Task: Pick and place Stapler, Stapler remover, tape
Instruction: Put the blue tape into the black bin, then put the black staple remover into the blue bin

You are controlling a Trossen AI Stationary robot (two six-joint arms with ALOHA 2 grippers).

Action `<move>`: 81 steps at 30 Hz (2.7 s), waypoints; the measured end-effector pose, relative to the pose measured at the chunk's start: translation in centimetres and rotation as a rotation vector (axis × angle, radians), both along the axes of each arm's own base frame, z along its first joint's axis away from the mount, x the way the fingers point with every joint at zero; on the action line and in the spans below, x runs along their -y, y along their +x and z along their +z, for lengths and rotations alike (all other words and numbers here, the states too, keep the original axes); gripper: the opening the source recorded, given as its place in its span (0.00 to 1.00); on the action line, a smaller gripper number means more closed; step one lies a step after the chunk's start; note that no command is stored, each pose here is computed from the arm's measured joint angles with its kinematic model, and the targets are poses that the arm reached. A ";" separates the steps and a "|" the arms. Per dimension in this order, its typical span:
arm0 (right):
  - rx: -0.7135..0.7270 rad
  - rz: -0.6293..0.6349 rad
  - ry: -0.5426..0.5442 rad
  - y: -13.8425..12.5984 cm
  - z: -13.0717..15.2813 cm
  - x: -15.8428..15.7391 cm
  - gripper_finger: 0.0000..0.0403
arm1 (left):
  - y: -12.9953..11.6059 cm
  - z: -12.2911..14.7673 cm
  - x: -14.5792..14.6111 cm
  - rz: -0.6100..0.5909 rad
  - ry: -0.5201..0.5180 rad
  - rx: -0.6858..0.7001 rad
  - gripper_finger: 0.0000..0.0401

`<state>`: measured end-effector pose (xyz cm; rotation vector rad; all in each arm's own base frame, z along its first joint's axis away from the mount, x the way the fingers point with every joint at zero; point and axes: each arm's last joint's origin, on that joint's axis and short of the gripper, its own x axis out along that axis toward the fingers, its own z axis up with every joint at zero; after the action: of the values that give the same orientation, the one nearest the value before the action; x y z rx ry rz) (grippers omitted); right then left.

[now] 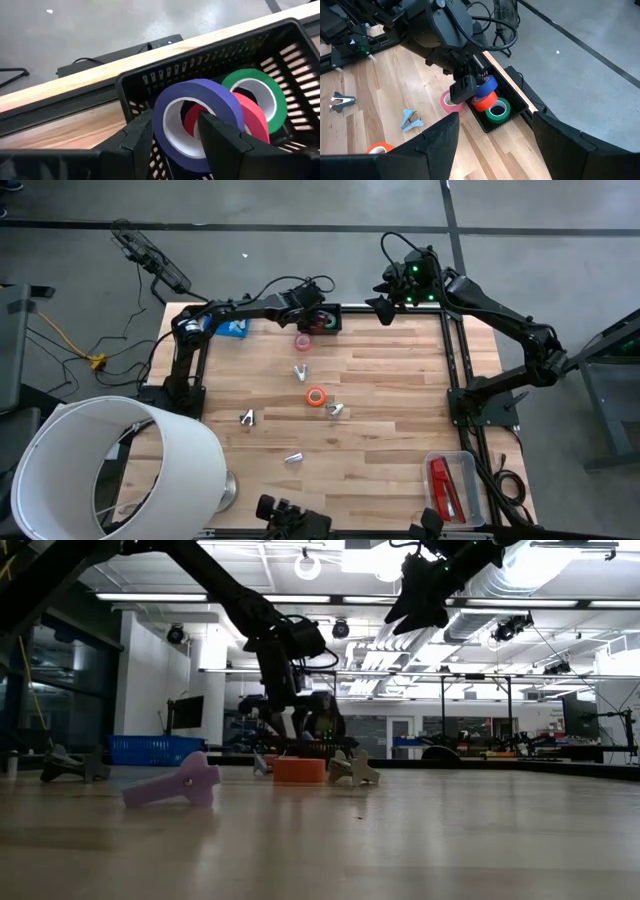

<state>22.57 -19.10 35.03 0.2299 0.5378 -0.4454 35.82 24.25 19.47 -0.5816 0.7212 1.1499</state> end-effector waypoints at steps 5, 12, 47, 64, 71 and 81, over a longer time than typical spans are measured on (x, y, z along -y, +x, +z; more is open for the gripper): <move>-0.001 -0.001 0.000 0.0 0.0 0.0 0.60 | -0.3 0.2 0.0 0.029 0.027 -0.039 0.38; -0.010 -0.016 -0.005 0.0 0.0 0.0 0.60 | -0.8 0.5 0.1 0.064 0.038 -0.108 0.38; -0.075 0.006 -0.029 -0.3 -0.4 -0.1 0.60 | 0.4 5.2 1.3 -0.451 -0.258 -0.066 0.38; -0.173 0.042 0.004 -0.8 -1.2 -0.5 0.60 | 0.6 5.0 6.5 -0.387 -0.369 -0.251 0.38; -0.199 0.074 0.007 -0.9 -1.4 -0.7 0.60 | -0.2 6.4 10.4 -0.323 -0.405 -0.364 0.38; -0.189 0.138 0.012 -0.9 -1.4 -0.9 0.60 | -1.1 6.5 15.5 -0.172 -0.519 -0.501 0.38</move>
<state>21.70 -18.21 33.59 0.1624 0.7365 -0.3316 34.76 8.77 25.94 -0.6501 1.4990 0.9512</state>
